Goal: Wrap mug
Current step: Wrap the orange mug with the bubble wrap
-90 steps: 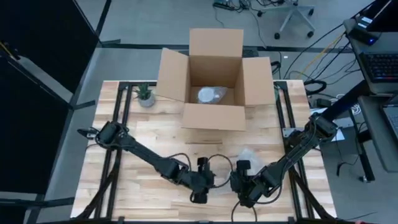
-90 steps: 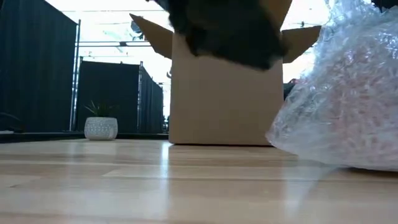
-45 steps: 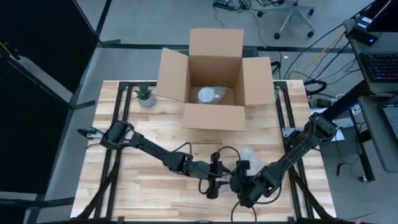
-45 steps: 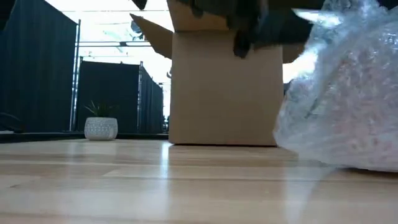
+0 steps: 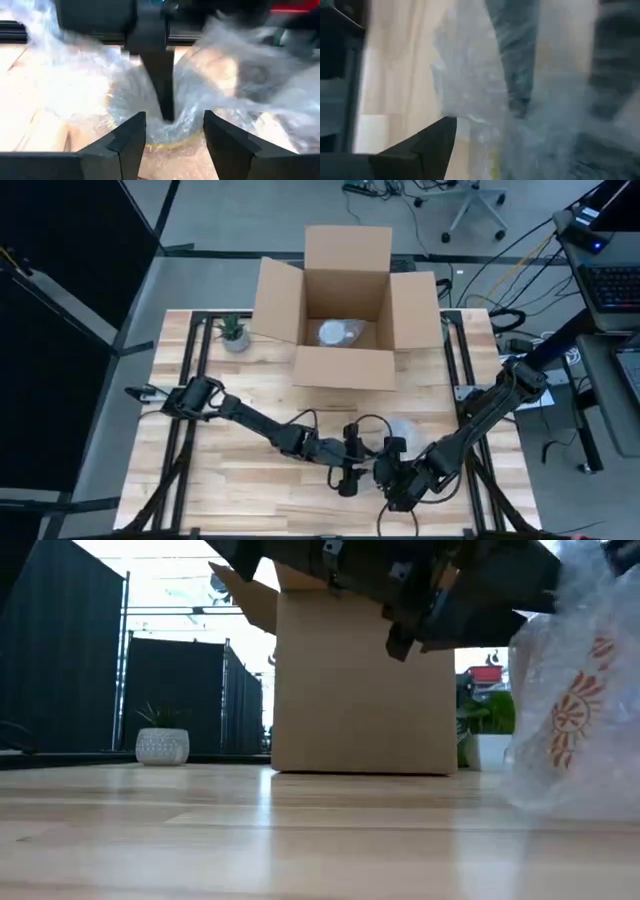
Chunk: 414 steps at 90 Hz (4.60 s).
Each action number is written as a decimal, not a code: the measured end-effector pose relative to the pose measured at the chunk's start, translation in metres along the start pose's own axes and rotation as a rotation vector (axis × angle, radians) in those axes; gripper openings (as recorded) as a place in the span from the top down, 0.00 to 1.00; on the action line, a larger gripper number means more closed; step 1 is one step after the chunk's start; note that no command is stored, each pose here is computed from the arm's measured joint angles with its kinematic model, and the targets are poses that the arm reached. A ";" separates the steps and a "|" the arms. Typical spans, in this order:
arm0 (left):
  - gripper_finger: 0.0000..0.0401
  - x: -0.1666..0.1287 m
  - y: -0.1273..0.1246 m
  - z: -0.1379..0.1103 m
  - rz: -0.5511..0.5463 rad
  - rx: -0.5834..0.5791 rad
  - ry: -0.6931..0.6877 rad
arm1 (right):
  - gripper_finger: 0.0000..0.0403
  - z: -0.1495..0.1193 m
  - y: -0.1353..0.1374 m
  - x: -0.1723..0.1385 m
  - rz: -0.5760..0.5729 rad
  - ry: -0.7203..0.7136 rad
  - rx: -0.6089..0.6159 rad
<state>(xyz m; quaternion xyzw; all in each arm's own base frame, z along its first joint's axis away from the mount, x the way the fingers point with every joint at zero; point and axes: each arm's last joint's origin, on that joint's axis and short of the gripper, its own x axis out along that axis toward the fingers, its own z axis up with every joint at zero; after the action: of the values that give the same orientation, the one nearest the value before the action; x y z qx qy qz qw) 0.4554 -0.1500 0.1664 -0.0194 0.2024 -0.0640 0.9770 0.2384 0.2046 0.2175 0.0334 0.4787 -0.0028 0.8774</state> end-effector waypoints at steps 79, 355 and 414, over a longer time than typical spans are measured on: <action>0.54 0.001 0.000 -0.001 -0.027 0.015 -0.006 | 0.36 -0.009 0.001 0.000 -0.029 0.066 -0.024; 0.54 0.017 0.009 0.001 -0.042 -0.105 -0.073 | 0.36 -0.021 -0.002 0.031 -0.145 0.181 -0.039; 0.54 -0.012 0.003 0.022 -0.030 0.056 0.055 | 0.36 -0.021 0.000 0.030 -0.142 0.154 -0.045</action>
<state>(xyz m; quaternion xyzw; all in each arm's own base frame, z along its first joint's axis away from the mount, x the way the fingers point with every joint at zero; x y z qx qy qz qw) 0.4538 -0.1448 0.1909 0.0065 0.2270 -0.0848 0.9702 0.2374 0.2064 0.1810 -0.0203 0.5457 -0.0519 0.8361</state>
